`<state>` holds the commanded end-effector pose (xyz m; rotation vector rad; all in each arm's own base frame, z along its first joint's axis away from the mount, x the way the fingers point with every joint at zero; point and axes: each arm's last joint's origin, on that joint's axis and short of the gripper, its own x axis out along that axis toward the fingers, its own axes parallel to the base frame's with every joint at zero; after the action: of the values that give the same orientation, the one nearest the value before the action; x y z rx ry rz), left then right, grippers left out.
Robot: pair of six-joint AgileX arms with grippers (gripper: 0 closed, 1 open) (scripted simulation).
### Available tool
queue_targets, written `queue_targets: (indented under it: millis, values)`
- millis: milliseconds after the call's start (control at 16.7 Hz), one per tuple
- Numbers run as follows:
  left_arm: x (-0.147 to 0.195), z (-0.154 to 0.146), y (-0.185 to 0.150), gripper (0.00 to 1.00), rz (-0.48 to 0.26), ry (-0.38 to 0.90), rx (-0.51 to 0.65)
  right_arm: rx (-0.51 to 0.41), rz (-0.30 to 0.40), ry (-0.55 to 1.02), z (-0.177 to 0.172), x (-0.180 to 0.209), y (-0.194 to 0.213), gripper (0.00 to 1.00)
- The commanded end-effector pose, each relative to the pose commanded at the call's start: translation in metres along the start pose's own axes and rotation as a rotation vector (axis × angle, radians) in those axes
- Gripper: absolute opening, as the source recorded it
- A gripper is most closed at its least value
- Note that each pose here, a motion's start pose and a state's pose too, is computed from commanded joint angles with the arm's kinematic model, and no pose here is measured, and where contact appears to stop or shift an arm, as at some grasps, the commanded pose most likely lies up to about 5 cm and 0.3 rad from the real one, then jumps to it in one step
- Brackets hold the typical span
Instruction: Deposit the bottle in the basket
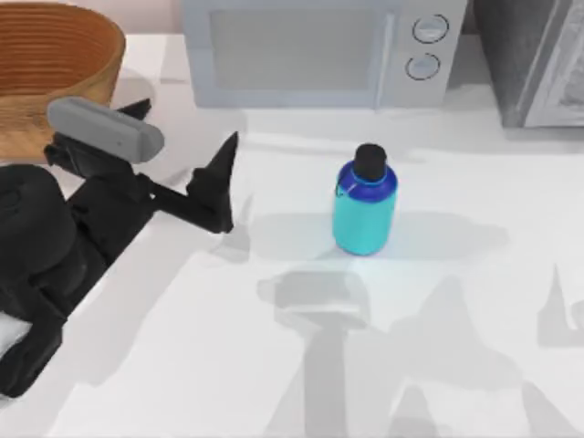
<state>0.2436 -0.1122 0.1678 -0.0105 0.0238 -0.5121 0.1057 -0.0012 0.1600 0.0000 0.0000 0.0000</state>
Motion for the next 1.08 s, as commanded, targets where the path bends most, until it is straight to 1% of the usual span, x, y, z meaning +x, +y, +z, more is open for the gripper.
queue_targets:
  millis: [120,240,420,540,660,780,1080]
  values:
    - [0.024,-0.028,-0.014,1.00,-0.068,0.022,0.001,0.000,0.000,0.000,0.000,0.000,0.000,1.00]
    - [0.042,-0.058,-0.029,1.00,-0.130,0.032,0.003,0.000,0.000,0.000,0.000,0.000,0.000,1.00]
    - [0.056,-0.097,-0.050,1.00,-0.210,0.028,0.009,0.000,0.000,0.000,0.000,0.000,0.000,1.00]
    - [0.060,-0.117,-0.061,1.00,-0.251,0.013,0.013,0.000,0.000,0.000,0.000,0.000,0.000,1.00]
    - [0.062,-0.129,-0.069,1.00,-0.279,-0.006,0.016,0.000,0.000,0.000,0.000,0.000,0.000,1.00]
    - [0.063,-0.134,-0.073,1.00,-0.292,-0.018,0.018,0.000,0.000,0.000,0.000,0.000,0.000,1.00]
    - [0.062,-0.135,-0.071,1.00,-0.288,-0.015,0.018,0.000,0.000,0.000,0.000,0.000,0.000,1.00]
